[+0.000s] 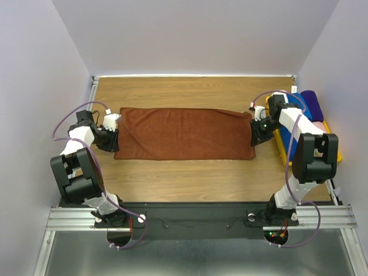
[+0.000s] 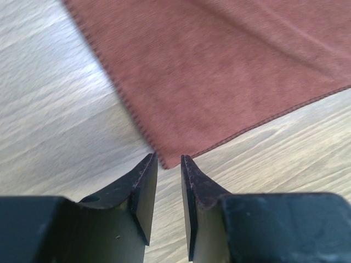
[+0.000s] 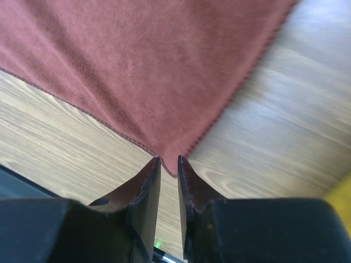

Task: Roll the towels
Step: Flatten the towel

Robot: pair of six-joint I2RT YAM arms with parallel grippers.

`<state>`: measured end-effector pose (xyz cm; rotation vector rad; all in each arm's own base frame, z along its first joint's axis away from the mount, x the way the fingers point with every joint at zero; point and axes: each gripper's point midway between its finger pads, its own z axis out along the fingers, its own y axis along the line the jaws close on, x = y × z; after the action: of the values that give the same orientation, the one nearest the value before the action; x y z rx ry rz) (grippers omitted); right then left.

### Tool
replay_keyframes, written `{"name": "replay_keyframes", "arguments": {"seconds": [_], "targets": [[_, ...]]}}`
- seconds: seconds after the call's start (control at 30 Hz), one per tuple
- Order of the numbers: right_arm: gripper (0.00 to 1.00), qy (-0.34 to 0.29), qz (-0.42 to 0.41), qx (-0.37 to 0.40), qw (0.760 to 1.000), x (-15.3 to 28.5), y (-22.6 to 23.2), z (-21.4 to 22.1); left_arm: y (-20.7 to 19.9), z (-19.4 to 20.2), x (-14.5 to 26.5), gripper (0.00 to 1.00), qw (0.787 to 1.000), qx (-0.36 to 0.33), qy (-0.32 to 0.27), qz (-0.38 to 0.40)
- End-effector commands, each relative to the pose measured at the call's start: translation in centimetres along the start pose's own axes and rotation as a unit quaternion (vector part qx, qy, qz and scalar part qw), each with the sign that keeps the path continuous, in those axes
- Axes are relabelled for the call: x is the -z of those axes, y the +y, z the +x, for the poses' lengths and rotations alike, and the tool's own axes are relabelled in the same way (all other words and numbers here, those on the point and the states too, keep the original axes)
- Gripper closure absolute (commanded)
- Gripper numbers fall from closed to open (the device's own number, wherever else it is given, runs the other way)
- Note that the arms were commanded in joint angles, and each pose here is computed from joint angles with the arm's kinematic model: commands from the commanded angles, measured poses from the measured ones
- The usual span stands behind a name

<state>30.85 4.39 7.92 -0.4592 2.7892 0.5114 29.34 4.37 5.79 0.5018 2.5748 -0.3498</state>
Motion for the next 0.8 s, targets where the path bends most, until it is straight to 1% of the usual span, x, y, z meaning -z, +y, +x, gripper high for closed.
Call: {"name": "replay_keyframes", "arguments": {"seconds": [0.0,0.13,0.23,0.37,0.4,0.43,0.47,0.57,0.6,0.77], "targets": [[0.76,0.033,-0.031,0.0,0.999,-1.7,1.1,1.7,-1.6,-0.6,-0.6,0.66,1.0,-0.013,-0.004,0.026],[0.76,0.064,-0.012,0.0,0.998,-3.1,0.0,4.0,-2.3,-0.6,-1.5,0.66,0.999,-0.015,0.005,0.036],[0.77,0.076,0.002,0.002,0.997,-3.7,-0.7,4.9,-1.9,0.0,-2.4,0.67,0.999,-0.006,0.018,0.029],[0.76,0.086,0.01,0.004,0.996,-4.3,-1.2,5.4,-1.0,2.2,-3.6,0.71,0.998,0.008,0.058,0.013],[0.76,0.088,0.013,0.005,0.996,-4.3,-1.3,5.5,-0.4,3.0,-3.7,0.74,0.997,0.007,0.071,0.0],[0.76,0.089,0.017,0.006,0.996,-4.3,-1.5,5.5,-0.3,3.5,-3.8,0.75,0.997,0.007,0.079,-0.006],[0.76,0.095,0.024,0.01,0.995,-4.3,-1.8,5.8,-0.1,4.6,-3.8,0.76,0.995,0.007,0.094,-0.014],[0.76,0.104,0.037,0.015,0.994,-4.4,-2.3,6.4,0.3,6.4,-3.2,0.8,0.994,0.016,0.108,-0.024],[0.76,0.108,0.044,0.018,0.993,-4.4,-2.6,6.6,0.7,6.7,-2.7,0.81,0.993,0.009,0.111,-0.036],[0.76,0.117,0.045,0.023,0.992,-4.3,-2.5,7.6,2.2,8.7,-1.2,0.83,0.99,0.022,0.128,-0.059]]}}
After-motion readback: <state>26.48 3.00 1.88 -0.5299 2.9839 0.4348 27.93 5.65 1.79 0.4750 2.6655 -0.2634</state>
